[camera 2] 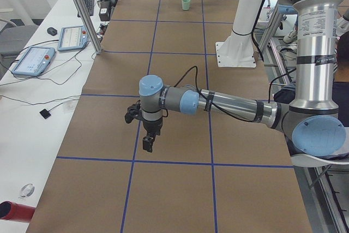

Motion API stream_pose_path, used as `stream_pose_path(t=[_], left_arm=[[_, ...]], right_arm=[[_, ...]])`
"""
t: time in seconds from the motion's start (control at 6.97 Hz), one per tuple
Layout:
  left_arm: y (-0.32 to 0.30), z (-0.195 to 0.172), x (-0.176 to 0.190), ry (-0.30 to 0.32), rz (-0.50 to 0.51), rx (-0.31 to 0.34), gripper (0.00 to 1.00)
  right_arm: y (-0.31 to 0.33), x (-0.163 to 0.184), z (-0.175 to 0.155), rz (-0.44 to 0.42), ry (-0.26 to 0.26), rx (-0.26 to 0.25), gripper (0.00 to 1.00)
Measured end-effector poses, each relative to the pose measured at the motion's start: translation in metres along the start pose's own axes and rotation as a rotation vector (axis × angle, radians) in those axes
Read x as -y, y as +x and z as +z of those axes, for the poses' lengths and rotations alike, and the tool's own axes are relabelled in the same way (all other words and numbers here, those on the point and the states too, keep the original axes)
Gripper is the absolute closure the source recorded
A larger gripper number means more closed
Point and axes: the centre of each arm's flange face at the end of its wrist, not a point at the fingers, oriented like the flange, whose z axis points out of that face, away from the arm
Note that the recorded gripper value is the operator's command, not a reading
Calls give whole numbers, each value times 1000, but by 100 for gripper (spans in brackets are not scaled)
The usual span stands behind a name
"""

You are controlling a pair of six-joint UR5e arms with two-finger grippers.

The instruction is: Transfer and stack yellow cup on green cup

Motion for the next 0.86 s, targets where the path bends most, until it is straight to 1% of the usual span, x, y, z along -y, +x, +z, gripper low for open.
stream_pose_path(t=[0.29, 0.43, 0.57, 0.86], left_arm=[[0, -1, 0, 1, -1, 0, 0], [0, -1, 0, 1, -1, -1, 0], [1, -1, 0, 2, 0, -2, 0], [1, -2, 1, 5, 1, -2, 0]], right_arm=[[9, -16, -2, -46, 36, 31, 100], [9, -19, 2, -76, 37, 37, 100], [5, -22, 13, -102, 30, 31, 100], [-5, -29, 39, -136, 12, 0, 100]])
